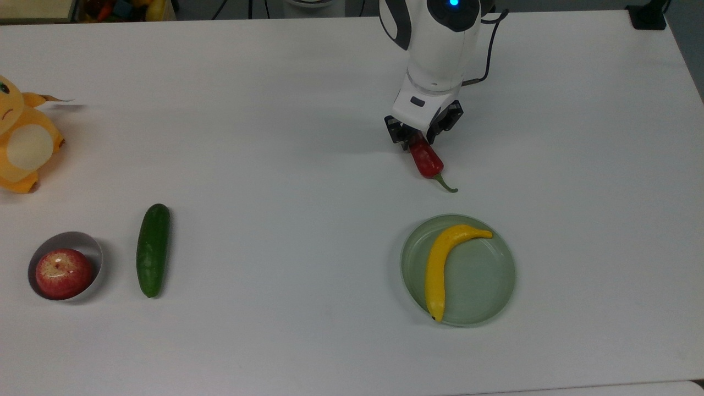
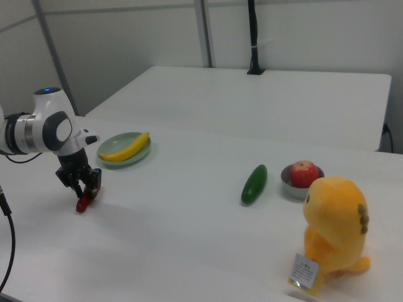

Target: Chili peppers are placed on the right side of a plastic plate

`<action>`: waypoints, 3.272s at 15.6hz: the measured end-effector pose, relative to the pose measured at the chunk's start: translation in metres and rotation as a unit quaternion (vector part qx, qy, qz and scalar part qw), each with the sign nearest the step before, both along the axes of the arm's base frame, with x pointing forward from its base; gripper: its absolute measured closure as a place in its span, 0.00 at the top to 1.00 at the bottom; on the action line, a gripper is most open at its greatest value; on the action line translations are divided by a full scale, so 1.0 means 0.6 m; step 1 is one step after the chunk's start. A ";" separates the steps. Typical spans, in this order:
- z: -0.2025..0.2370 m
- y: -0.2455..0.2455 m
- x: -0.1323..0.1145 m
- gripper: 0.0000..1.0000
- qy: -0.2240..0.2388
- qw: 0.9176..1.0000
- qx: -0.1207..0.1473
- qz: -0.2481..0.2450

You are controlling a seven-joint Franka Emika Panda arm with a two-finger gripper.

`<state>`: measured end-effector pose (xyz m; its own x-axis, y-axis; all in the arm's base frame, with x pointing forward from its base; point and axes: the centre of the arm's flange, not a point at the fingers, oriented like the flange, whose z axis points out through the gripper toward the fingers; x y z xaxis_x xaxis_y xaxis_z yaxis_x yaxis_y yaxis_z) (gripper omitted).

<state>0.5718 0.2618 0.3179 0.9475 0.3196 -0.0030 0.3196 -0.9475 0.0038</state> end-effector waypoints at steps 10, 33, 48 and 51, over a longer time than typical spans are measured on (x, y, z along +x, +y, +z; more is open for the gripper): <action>0.007 0.003 0.001 0.33 -0.005 1.000 0.000 0.002; 0.075 -0.255 0.227 0.33 -0.187 0.966 0.073 -0.163; -0.033 -0.233 0.267 0.41 -0.220 0.959 0.086 -0.157; -0.044 -0.224 0.266 0.70 -0.217 0.960 0.087 -0.154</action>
<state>0.7314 0.1272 0.2914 0.8967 -0.0168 0.4423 0.0272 -0.9953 -0.0931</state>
